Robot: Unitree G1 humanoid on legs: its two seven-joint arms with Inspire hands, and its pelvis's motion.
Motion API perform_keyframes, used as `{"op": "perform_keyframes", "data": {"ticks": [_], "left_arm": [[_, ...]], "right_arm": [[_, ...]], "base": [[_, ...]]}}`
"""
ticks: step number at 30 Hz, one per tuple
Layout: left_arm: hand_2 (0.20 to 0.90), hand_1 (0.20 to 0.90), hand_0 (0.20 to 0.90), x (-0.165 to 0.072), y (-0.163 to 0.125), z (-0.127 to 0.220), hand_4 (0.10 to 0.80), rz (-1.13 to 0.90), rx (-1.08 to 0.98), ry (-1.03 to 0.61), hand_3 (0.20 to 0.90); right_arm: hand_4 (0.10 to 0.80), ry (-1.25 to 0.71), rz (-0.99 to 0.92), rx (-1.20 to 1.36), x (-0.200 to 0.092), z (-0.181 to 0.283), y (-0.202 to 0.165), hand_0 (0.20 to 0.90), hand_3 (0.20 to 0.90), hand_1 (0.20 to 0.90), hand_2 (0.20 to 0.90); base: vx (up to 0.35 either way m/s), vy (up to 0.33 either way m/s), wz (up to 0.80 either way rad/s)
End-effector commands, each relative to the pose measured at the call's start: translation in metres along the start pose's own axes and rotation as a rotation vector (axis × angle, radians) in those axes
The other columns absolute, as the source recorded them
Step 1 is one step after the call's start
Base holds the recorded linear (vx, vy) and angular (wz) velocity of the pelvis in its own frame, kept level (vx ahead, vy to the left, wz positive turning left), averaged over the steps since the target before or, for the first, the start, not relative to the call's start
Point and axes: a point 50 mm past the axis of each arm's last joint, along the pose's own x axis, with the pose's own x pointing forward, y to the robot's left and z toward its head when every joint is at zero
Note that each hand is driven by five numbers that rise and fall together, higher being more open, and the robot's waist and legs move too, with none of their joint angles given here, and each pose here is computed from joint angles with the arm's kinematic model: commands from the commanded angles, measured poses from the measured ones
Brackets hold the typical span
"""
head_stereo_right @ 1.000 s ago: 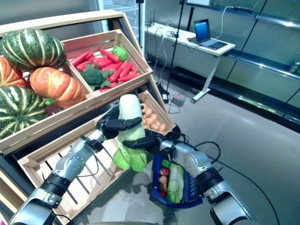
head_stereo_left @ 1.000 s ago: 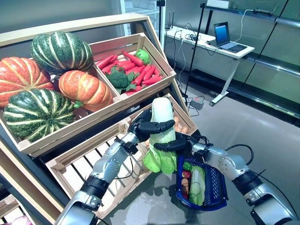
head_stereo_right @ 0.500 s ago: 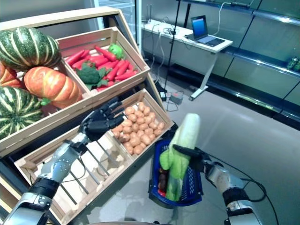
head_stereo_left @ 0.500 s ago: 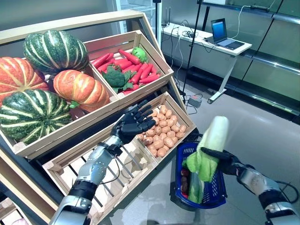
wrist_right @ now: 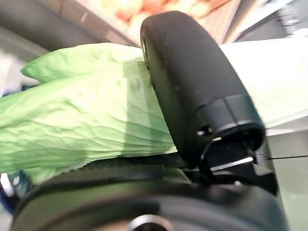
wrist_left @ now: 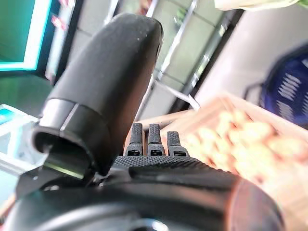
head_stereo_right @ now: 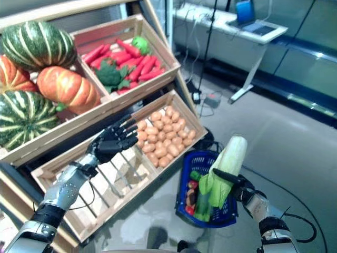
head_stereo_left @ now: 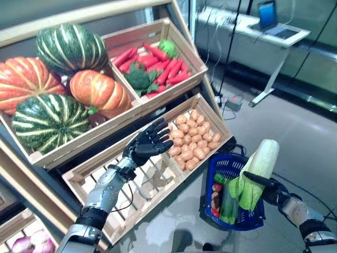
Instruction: Put vegetables into the basket
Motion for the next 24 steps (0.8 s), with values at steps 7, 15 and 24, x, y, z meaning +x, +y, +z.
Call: {"op": "perform_keyframes", "data": {"ticks": [7, 15, 24], "left_arm": [[0.9, 0.9, 0.9, 0.028, -0.043, 0.065, 0.8, -0.133, 0.043, -0.368, 0.9], [0.9, 0.9, 0.9, 0.024, -0.046, 0.062, 0.8, -0.09, 0.042, -0.405, 0.9], [0.9, 0.9, 0.9, 0.018, -0.051, 0.062, 0.8, -0.105, -0.012, -0.457, 0.9]], "right_arm": [[0.4, -0.389, -0.001, 0.052, -0.003, 0.114, 0.046, 0.3, 0.3, 0.3, 0.3], [0.4, -0.454, -0.016, 0.111, -0.006, 0.133, 0.048, 0.3, 0.3, 0.3, 0.3], [0.475, -0.553, 0.017, 0.089, -0.016, 0.162, 0.059, 0.413, 0.413, 0.413, 0.413]], "base": [[-0.203, -0.058, 0.21], [-0.076, -0.039, 0.14], [-0.037, -0.027, 0.01]]}}
